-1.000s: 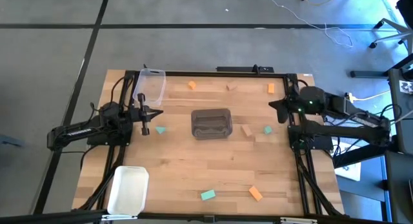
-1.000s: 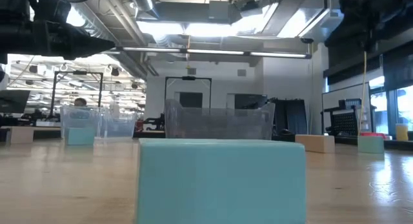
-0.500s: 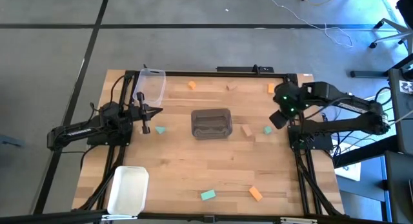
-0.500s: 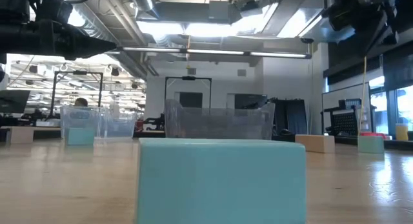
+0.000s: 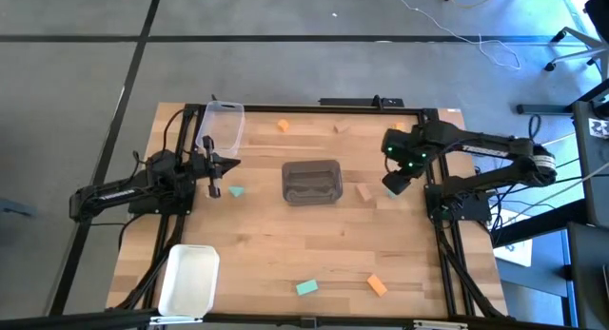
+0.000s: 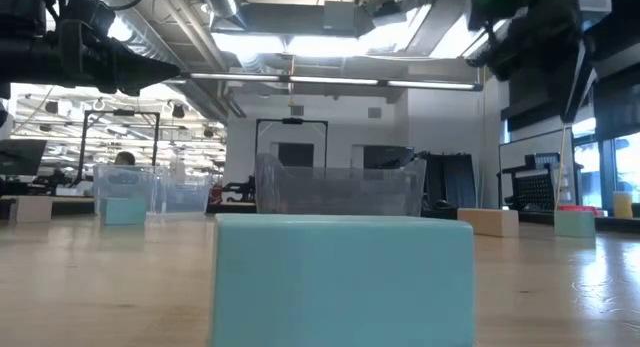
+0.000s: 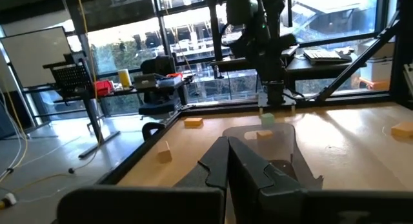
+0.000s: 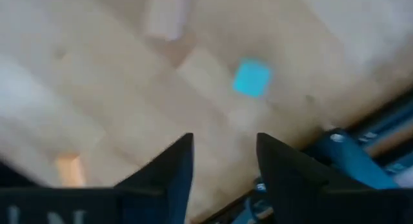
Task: Sort & place blocks by color
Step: Put the top right light blue block into the black transparent bin
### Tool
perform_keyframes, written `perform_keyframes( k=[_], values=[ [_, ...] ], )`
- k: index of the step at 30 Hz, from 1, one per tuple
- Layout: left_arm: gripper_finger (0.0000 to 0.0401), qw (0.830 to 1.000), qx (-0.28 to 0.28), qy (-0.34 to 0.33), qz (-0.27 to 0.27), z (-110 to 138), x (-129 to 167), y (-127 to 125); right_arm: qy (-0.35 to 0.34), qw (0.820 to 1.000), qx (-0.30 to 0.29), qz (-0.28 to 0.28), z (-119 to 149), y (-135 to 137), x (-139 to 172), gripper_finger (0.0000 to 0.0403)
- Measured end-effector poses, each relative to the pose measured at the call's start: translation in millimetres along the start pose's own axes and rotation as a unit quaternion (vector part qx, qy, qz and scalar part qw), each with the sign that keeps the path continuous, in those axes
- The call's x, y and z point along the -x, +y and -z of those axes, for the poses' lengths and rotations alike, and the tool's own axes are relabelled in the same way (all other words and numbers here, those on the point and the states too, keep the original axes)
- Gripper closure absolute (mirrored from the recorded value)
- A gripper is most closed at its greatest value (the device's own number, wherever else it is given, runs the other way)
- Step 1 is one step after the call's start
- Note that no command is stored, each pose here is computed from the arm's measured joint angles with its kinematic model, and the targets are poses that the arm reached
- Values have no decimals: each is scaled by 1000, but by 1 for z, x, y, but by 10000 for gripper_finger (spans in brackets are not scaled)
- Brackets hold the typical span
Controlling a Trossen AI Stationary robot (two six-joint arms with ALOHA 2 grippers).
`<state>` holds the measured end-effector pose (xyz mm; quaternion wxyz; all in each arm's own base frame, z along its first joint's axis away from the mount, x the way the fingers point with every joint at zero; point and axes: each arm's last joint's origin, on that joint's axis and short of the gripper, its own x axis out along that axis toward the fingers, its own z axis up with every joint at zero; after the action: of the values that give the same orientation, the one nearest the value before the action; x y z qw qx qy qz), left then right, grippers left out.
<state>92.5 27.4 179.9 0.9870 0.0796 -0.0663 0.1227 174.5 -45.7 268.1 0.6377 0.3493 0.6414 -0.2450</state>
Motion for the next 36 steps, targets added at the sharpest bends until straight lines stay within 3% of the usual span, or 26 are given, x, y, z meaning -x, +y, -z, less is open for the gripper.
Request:
perform_keyframes(
  k=[3, 7, 12, 20, 30, 36],
  values=[
    [401, 1000, -3, 0, 0, 0, 0, 0, 11, 999, -18, 40, -6, 0, -13, 234],
    [401, 999, 2, 29, -16, -3, 1, 1, 38, 998, -20, 50, -12, 1, -34, 233],
    [401, 992, 13, 119, -24, -23, 8, 5, 52, 997, -22, 61, -16, 0, -53, 234],
    [401, 990, 16, 139, -28, -71, 9, 11, 44, 997, -23, 55, -16, -4, -76, 234],
    [401, 968, 16, 251, -13, -107, -22, 18, 42, 997, -24, 54, -11, -11, -97, 234],
    [401, 964, 16, 265, -5, -126, -42, 22, 24, 999, -21, 44, -12, -13, -106, 234]
  ],
)
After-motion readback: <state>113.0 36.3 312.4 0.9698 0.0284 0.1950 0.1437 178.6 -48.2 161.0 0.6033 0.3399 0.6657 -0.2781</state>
